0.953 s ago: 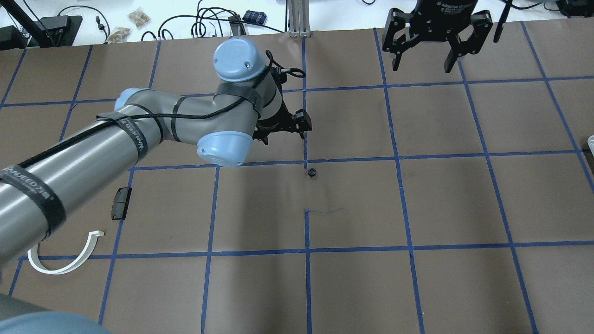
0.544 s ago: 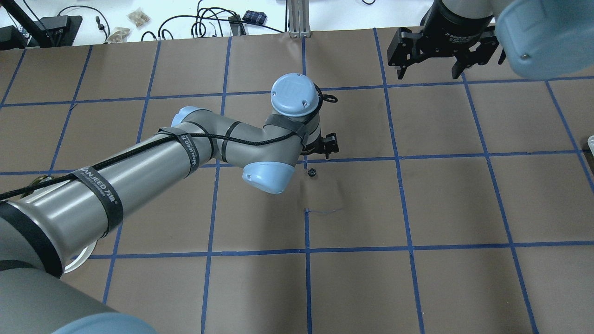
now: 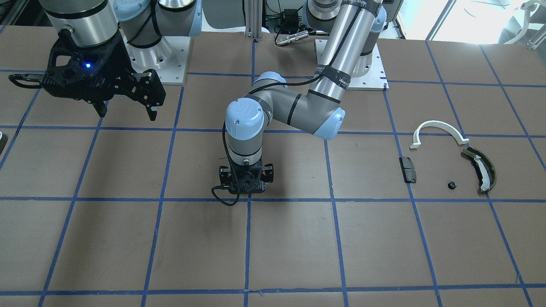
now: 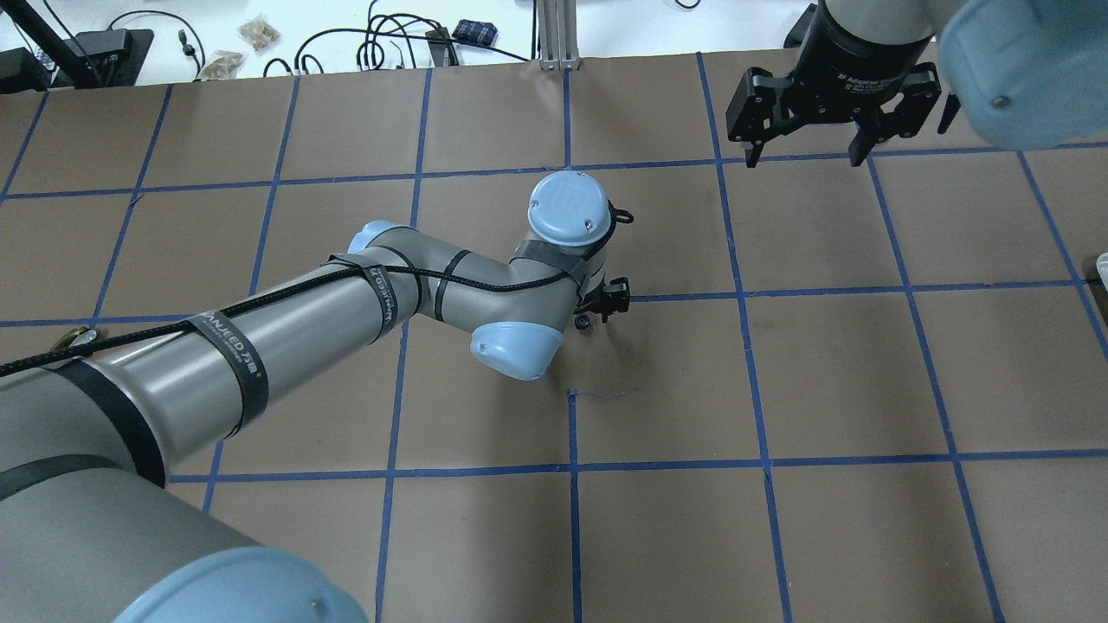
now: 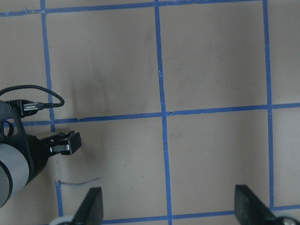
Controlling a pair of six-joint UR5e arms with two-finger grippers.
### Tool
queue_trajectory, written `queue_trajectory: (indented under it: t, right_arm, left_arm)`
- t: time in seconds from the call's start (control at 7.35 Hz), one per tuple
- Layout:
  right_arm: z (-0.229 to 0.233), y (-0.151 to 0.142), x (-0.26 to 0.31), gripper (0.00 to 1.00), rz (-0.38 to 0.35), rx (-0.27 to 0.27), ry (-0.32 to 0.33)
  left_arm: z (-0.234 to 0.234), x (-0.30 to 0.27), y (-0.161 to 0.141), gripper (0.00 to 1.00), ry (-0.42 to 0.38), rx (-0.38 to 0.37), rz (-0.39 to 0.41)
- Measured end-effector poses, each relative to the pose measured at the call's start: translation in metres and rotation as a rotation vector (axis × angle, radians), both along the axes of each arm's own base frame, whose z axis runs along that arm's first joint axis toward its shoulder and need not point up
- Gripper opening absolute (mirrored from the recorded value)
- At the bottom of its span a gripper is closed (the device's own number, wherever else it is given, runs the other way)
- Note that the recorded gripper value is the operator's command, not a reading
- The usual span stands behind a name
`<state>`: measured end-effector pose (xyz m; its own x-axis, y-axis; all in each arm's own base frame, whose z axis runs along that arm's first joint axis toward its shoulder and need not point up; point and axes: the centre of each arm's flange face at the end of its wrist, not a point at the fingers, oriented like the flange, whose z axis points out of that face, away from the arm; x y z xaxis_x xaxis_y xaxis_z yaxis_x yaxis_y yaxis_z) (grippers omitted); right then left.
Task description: Place bearing gear from tray to pile
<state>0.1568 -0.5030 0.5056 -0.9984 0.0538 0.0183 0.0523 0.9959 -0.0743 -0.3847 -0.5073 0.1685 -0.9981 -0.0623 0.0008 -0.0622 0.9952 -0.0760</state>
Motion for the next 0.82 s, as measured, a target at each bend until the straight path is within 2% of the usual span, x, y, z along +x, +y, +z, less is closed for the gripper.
queue_trajectory:
  t: [0.14,0.27,0.54,0.82]
  right_arm:
    - [-0.002,0.002,0.002,1.0,0.002,0.023,-0.009]
    - [-0.003,0.004,0.003,1.0,0.002,0.031,-0.015]
    - [-0.006,0.006,0.004,1.0,0.001,0.034,-0.016]
    - [-0.006,0.006,0.004,1.0,-0.002,0.033,-0.016]
  left_arm:
    - [-0.002,-0.002,-0.001,0.26,0.0,0.002,-0.006]
    - [-0.003,-0.003,-0.001,0.15,0.002,0.001,-0.011]
    - [0.002,-0.005,0.0,0.1,0.019,0.0,-0.016]
    - [0.012,-0.004,-0.001,0.09,0.042,-0.006,-0.034]
